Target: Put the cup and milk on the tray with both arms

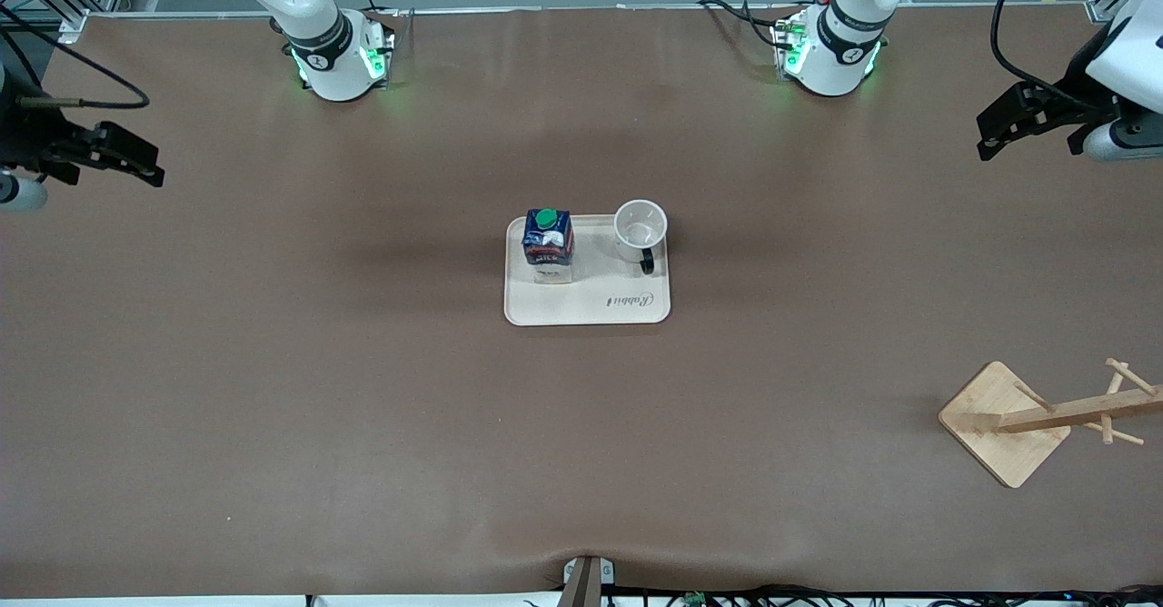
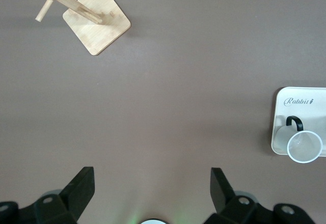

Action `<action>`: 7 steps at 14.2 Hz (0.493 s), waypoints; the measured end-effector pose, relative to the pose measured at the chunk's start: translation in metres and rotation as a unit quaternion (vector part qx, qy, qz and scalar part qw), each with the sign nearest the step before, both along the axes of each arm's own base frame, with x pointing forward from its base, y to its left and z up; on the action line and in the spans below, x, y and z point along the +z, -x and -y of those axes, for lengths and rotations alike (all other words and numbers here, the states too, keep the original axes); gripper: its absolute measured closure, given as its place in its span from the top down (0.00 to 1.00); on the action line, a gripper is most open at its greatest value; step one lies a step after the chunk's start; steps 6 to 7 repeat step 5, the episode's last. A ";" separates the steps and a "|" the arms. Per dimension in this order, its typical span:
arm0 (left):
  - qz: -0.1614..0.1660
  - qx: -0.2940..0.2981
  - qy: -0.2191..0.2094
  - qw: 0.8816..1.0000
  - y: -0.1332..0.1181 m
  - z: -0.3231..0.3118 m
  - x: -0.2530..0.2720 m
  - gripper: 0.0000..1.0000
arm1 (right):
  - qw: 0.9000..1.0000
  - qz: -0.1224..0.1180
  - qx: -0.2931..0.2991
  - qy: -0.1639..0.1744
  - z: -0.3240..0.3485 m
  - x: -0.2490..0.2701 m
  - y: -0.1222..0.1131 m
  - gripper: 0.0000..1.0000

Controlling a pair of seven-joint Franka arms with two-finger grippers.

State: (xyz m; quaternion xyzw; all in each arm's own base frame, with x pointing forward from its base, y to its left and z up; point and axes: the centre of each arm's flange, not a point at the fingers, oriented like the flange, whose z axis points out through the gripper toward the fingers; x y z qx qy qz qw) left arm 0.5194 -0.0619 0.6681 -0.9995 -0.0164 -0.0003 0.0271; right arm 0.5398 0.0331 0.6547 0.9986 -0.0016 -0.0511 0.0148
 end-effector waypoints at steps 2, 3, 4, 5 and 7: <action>0.000 0.000 0.000 1.000 0.000 0.000 0.000 1.00 | 1.000 -0.001 0.008 0.000 -0.008 0.004 0.006 1.00; 0.000 0.000 0.000 1.000 0.000 0.000 0.000 1.00 | 1.000 0.001 0.009 0.000 -0.010 0.006 0.008 1.00; 0.000 0.000 0.000 1.000 0.000 0.000 0.000 1.00 | 1.000 0.002 0.009 0.000 -0.010 0.007 0.008 1.00; 0.000 0.000 0.000 1.000 0.000 0.000 0.000 1.00 | 1.000 0.002 0.009 0.000 -0.009 0.007 0.009 1.00; 0.000 0.000 0.000 1.000 0.000 0.000 0.000 1.00 | 1.000 0.002 0.009 0.000 -0.009 0.007 0.009 1.00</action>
